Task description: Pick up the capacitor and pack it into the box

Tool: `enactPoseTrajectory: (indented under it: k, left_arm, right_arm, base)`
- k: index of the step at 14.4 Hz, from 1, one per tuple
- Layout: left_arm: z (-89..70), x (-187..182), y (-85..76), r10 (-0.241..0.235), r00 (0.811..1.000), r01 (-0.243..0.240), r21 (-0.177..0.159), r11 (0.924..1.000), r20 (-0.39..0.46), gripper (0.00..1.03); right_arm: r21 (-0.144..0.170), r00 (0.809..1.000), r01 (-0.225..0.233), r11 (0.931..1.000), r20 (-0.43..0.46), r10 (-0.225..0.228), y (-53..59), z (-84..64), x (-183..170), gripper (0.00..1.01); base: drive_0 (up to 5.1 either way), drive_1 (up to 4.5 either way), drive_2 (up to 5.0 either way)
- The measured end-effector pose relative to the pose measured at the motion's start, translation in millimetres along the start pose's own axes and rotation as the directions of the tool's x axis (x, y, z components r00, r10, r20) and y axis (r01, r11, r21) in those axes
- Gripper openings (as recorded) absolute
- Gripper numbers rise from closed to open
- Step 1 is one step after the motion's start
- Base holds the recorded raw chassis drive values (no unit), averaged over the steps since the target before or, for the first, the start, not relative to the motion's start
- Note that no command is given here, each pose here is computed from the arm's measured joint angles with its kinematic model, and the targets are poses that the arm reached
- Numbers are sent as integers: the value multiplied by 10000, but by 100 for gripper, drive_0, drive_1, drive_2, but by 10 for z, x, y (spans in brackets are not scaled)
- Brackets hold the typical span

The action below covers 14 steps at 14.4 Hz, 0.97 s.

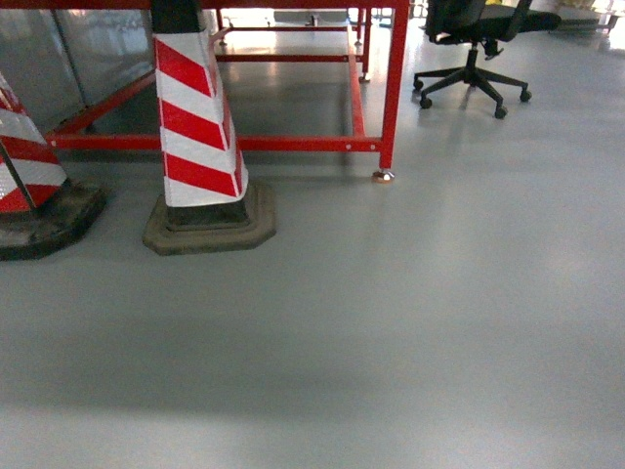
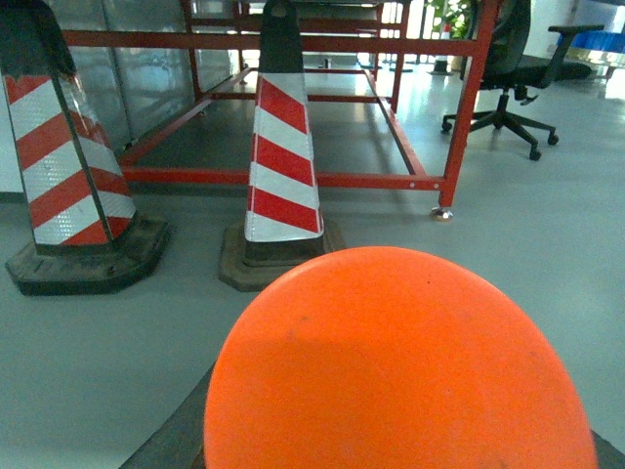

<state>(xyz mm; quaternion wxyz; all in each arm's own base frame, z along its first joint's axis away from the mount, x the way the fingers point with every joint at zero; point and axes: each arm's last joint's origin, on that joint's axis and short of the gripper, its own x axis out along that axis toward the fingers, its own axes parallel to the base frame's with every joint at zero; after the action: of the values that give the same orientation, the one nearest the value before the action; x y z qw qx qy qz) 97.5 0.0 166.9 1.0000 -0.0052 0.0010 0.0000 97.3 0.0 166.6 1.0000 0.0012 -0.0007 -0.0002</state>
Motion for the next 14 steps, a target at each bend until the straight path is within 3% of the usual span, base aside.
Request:
enactPoseTrajectory:
  k: [10, 14]
  left_arm:
    - [-1, 0, 0, -15, 10000, 15, 0, 10000, -8, 44]
    - [-2, 0, 2, 61, 10000, -61, 0, 10000, -22, 44]
  right_arm:
    - [0, 10000, -4, 10000, 15, 4, 0, 1, 0, 98]
    - [0, 10000, -34, 10000, 57, 34, 1, 6, 0, 98]
  base:
    - [-495, 244, 244]
    - [0, 0, 0]
